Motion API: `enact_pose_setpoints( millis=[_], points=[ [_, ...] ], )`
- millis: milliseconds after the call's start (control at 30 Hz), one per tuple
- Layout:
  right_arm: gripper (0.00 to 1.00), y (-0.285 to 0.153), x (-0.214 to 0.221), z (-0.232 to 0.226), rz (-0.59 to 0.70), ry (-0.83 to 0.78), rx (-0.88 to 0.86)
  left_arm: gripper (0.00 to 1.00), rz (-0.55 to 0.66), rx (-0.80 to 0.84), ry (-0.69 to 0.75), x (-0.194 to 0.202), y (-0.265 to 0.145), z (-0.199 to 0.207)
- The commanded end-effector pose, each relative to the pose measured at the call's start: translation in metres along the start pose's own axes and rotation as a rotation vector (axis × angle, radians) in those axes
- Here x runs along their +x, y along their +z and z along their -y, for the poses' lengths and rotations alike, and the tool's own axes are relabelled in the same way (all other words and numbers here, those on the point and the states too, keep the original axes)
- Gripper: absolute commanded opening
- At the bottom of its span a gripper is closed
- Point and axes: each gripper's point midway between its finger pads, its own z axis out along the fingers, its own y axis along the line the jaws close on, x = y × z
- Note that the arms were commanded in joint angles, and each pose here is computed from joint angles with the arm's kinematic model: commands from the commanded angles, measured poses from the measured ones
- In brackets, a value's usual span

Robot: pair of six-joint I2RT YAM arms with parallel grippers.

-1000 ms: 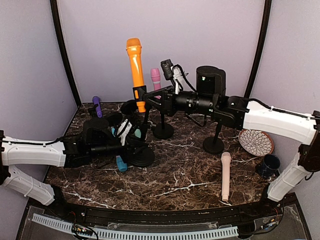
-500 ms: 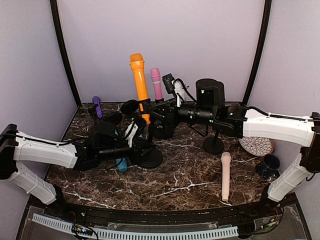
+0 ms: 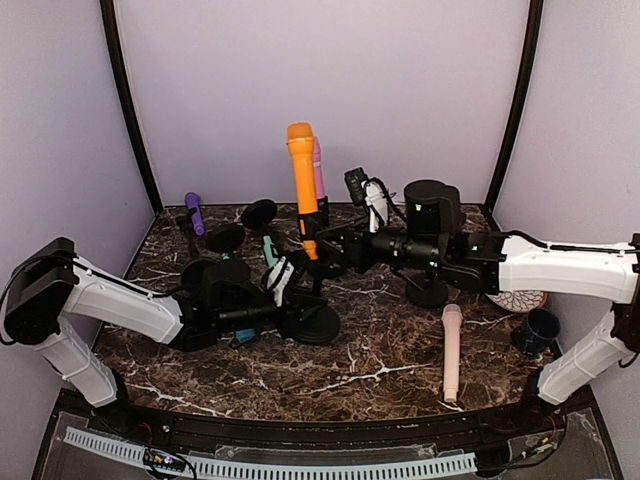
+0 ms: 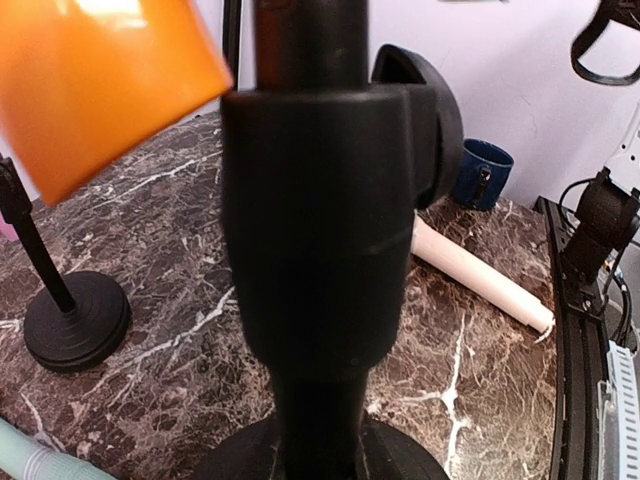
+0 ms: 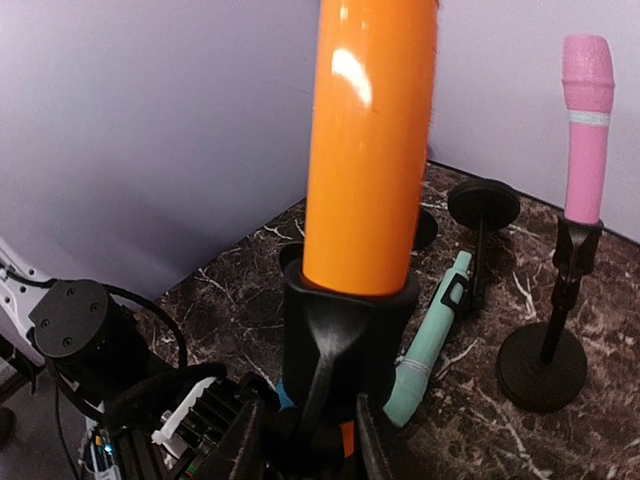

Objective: Remove the microphone from the stand
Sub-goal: Adjust the microphone stand with the microphone, then place the microphone stand with the microphone at the center of the board.

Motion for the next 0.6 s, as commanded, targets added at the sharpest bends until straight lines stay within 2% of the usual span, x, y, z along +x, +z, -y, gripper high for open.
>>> enact_pose_setpoints(
  millis=[0,133,267,400,567],
  points=[
    [0.47,-0.015,-0.018,0.004,0.041,0.041,0.042,0.0,0.382,-0.033,0.001,-0.114,-0.02,-0.006],
    [0.71,-0.028,-0.05,0.01,0.071,0.044,0.049,0.0,0.335,-0.002,0.012,-0.099,-0.02,0.0],
    [0.88,-0.035,-0.082,0.009,0.096,0.027,-0.024,0.0,0.245,0.024,0.028,-0.071,-0.02,0.008],
    [0.98,-0.041,-0.117,0.005,0.14,0.009,-0.09,0.0,0.195,0.053,0.035,-0.055,-0.024,0.018],
    [0.99,-0.026,-0.122,0.015,0.077,0.047,-0.186,0.0,0.157,0.103,0.048,-0.044,-0.027,0.033]
  ],
)
